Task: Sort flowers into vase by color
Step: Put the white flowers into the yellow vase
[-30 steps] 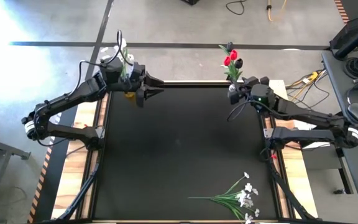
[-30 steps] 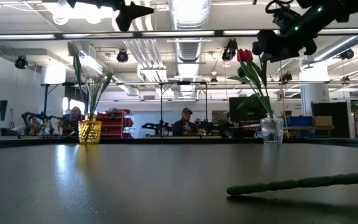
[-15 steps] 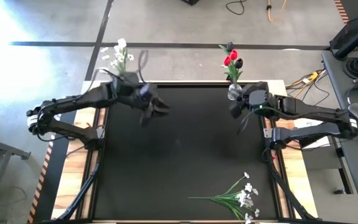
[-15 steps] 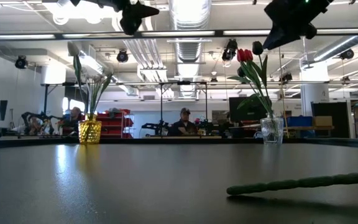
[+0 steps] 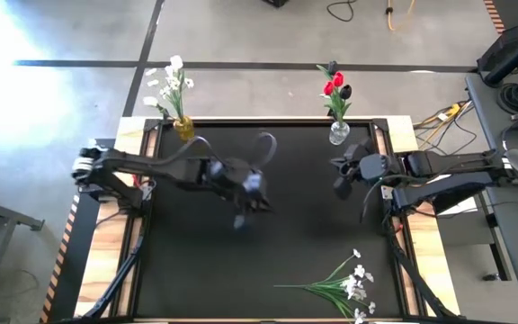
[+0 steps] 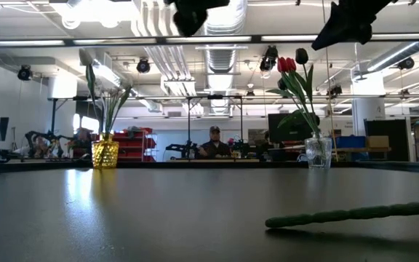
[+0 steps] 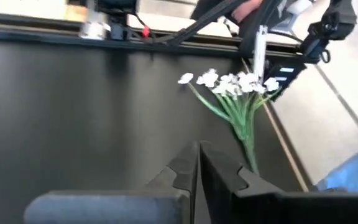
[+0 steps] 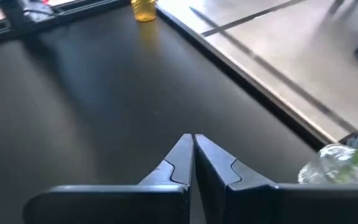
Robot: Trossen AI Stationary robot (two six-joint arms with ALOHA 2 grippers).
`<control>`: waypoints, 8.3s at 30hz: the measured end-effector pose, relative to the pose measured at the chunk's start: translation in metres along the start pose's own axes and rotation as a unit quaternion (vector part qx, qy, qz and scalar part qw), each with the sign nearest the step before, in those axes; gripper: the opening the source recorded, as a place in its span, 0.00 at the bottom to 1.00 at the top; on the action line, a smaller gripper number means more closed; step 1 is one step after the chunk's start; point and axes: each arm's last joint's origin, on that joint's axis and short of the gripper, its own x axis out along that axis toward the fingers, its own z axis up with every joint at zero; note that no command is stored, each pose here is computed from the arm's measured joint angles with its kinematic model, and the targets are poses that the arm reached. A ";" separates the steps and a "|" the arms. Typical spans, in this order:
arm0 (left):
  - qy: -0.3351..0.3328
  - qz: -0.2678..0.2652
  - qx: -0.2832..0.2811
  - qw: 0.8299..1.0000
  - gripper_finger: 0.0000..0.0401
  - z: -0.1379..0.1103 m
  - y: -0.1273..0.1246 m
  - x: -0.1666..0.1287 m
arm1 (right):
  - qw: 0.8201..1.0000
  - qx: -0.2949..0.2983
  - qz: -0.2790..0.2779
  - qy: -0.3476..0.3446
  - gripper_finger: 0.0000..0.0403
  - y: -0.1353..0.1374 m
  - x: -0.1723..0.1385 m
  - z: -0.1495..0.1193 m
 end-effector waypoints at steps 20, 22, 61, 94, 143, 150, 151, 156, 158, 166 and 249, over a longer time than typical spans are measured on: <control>0.169 0.005 -0.023 0.985 0.00 0.002 -0.081 0.176 | 0.999 0.008 0.052 0.004 0.02 -0.013 -0.016 -0.013; 0.172 0.006 -0.024 0.985 0.00 0.003 -0.082 0.186 | 0.999 0.009 0.052 0.004 0.02 -0.013 -0.017 -0.013; 0.233 -0.007 -0.059 0.971 0.27 -0.066 -0.139 0.261 | 0.999 -0.004 0.050 0.008 0.02 -0.015 -0.018 -0.015; 0.262 -0.008 0.001 0.965 0.01 -0.080 -0.132 0.266 | 0.999 -0.001 0.050 0.007 0.02 -0.015 -0.017 -0.015; -0.084 0.056 -0.115 0.988 0.00 -0.062 -0.042 0.129 | 0.988 0.014 0.096 -0.116 0.02 -0.017 -0.043 0.020; -0.175 0.070 -0.120 0.975 0.00 -0.059 -0.031 0.064 | 0.981 0.037 0.096 -0.166 0.02 -0.015 -0.046 0.030; -0.188 0.073 -0.122 0.972 0.00 -0.059 -0.029 0.054 | 0.980 0.038 0.091 -0.174 0.02 -0.016 -0.047 0.031; -0.241 0.118 -0.124 0.955 0.00 -0.066 -0.014 0.003 | 0.974 0.044 0.072 -0.211 0.02 -0.015 -0.048 0.038; -0.261 0.137 -0.122 0.948 0.00 -0.068 -0.007 -0.017 | 0.972 0.049 0.069 -0.220 0.02 -0.014 -0.047 0.041; -0.319 0.159 -0.111 0.928 0.00 -0.078 0.021 -0.078 | 0.958 0.077 0.115 -0.252 0.02 0.019 -0.012 0.061; -0.195 -0.088 -0.068 0.974 0.06 -0.019 0.115 -0.134 | 0.943 0.040 0.264 -0.198 0.03 0.075 0.160 0.174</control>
